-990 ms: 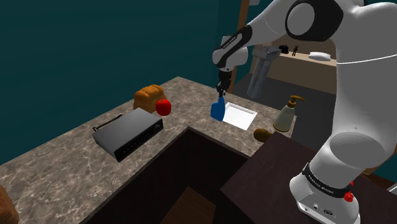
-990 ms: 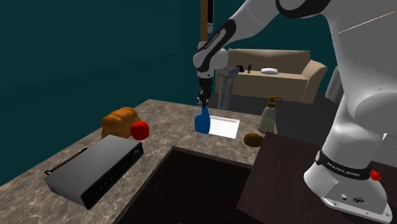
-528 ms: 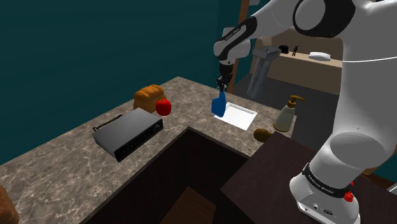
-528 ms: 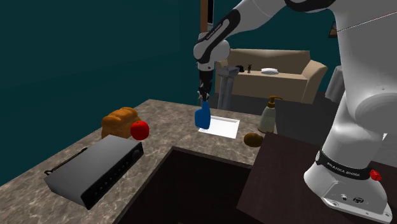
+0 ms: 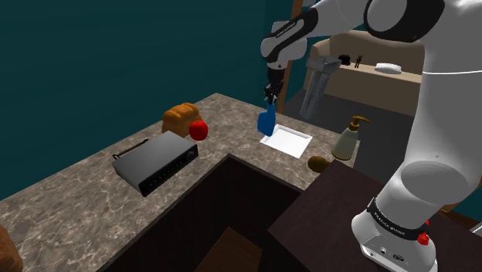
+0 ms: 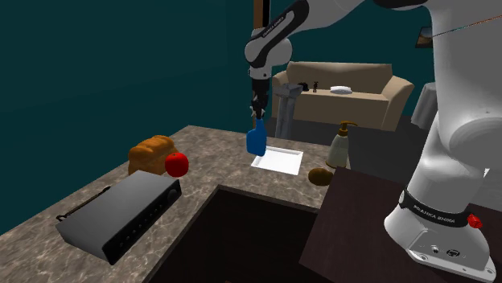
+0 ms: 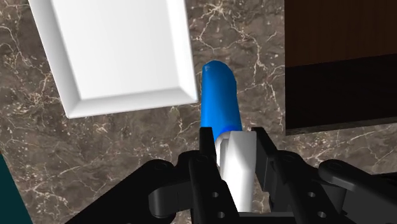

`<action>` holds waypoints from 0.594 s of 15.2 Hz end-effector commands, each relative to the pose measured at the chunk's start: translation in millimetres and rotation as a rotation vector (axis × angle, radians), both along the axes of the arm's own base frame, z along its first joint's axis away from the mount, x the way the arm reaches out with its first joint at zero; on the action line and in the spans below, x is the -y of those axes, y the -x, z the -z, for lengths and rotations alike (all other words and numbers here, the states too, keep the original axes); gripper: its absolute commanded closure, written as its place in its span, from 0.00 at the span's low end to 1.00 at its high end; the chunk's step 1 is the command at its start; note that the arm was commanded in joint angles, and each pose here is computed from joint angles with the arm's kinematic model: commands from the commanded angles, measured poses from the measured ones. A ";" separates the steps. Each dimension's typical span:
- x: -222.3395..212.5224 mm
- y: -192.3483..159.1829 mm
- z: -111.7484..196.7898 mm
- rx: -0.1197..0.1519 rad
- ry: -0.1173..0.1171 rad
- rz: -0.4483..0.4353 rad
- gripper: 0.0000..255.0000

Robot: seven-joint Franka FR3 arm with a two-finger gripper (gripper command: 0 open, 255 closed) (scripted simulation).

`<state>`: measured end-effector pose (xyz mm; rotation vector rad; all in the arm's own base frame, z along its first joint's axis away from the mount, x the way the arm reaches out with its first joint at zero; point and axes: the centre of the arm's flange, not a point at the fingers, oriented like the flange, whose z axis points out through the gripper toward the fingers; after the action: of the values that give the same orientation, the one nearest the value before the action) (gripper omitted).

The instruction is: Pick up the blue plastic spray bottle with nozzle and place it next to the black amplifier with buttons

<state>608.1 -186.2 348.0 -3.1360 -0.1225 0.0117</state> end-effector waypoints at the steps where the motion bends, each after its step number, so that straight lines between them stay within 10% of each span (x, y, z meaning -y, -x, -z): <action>1: -1.3 0.2 -11.3 0.000 0.000 0.000 1.00; 9: -1.3 0.2 -53.5 0.000 0.000 0.000 1.00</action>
<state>608.4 -185.0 395.5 -3.1360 -0.1224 0.0119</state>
